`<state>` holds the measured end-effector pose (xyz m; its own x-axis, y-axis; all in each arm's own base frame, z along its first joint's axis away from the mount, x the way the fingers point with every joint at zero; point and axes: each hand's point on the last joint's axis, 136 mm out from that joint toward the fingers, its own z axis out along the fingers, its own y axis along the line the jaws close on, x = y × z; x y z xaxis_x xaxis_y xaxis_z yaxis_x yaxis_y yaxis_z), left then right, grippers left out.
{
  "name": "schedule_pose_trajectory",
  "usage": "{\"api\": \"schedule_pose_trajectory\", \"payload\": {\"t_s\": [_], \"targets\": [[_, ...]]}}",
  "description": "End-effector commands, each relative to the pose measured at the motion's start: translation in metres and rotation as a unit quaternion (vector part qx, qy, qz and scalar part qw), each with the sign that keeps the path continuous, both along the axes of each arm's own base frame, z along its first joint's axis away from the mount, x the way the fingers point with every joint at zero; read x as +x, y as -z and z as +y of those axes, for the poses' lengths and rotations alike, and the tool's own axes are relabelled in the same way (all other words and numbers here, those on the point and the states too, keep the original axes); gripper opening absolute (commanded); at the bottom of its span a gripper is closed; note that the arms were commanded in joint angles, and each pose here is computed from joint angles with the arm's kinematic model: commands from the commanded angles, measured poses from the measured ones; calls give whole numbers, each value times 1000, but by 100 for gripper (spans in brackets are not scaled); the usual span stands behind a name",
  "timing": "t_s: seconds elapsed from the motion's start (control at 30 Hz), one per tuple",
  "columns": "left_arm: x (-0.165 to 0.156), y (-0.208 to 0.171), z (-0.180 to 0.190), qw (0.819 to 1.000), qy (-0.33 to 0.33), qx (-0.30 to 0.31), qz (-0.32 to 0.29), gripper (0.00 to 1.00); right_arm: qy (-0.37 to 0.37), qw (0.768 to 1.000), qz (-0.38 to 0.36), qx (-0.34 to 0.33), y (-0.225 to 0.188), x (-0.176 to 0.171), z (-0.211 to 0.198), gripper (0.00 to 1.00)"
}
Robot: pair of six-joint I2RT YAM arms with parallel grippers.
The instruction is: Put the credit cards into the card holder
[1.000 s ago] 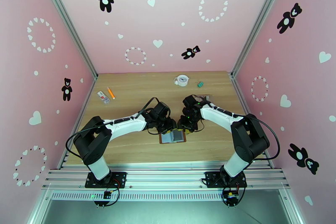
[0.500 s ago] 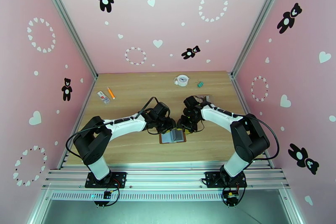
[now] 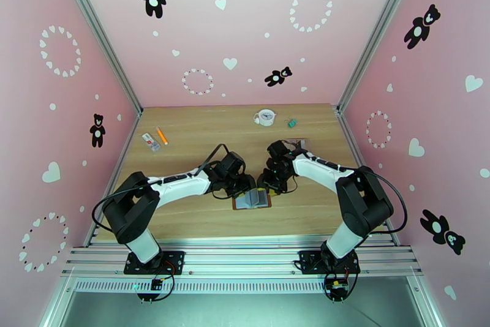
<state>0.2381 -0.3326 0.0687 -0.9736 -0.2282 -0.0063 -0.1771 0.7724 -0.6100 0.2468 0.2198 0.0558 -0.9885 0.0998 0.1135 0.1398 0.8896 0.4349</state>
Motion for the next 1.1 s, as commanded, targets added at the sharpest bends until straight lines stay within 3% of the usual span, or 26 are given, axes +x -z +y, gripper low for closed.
{"api": "schedule_pose_trajectory", "payload": {"t_s": [0.0, 0.13, 0.3, 0.5, 0.8, 1.07], "targets": [[-2, -15, 22, 999, -12, 31, -28, 52, -9, 999, -27, -22, -18, 7, -13, 43], [-1, -29, 54, 995, -37, 84, -46, 53, -11, 998, -43, -39, -24, 15, -25, 43], [-5, -30, 64, 995, -40, 81, -43, 52, -39, 994, -67, -74, -32, 30, -37, 43], [-10, -13, 52, 998, -32, 60, -13, 49, -52, 981, -106, -155, -47, 69, -71, 43], [-5, -1, 35, 998, -2, 68, 6, 48, -45, 942, -128, -308, -60, 118, -135, 43], [-9, 12, 33, 997, 5, 77, 22, 48, -40, 929, -120, -349, -57, 147, -165, 43]]}}
